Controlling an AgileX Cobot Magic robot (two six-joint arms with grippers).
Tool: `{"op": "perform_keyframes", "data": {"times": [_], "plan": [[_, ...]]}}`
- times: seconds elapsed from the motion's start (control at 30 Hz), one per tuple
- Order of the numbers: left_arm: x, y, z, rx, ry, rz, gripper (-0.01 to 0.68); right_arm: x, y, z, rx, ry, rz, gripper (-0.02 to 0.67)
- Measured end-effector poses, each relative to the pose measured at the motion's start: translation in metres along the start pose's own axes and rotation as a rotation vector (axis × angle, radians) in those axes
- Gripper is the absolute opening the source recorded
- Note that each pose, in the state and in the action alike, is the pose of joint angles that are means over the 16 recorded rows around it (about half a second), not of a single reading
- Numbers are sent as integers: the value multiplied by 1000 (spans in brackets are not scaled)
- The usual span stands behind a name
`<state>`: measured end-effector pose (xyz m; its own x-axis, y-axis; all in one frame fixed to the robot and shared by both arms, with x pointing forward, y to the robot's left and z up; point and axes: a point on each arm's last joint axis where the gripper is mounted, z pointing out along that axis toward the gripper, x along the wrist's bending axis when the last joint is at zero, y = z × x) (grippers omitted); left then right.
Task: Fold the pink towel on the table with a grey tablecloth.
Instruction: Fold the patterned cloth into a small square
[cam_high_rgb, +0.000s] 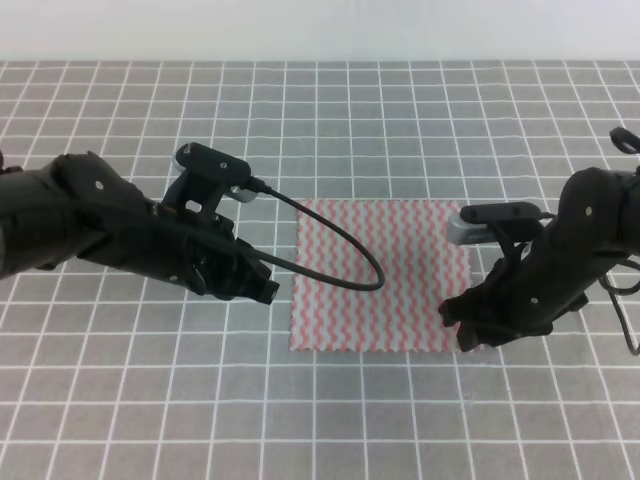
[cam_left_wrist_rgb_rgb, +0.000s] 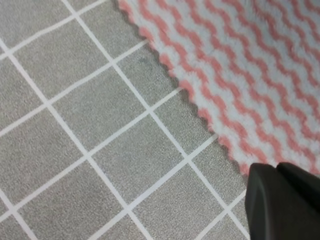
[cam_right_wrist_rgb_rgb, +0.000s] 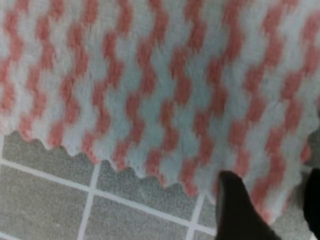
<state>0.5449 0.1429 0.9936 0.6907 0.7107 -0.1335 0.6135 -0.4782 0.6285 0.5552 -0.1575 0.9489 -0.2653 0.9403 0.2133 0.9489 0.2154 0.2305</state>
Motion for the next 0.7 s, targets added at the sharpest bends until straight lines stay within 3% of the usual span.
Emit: {"op": "perform_keyframes", "data": {"times": [0.3,0.7], "plan": [[0,0,1,2,1,-1,0,0,0,5,6,13,31,234],[0,0,0,3,3,8,-1,1,2,6,-7,19,51,114]]}}
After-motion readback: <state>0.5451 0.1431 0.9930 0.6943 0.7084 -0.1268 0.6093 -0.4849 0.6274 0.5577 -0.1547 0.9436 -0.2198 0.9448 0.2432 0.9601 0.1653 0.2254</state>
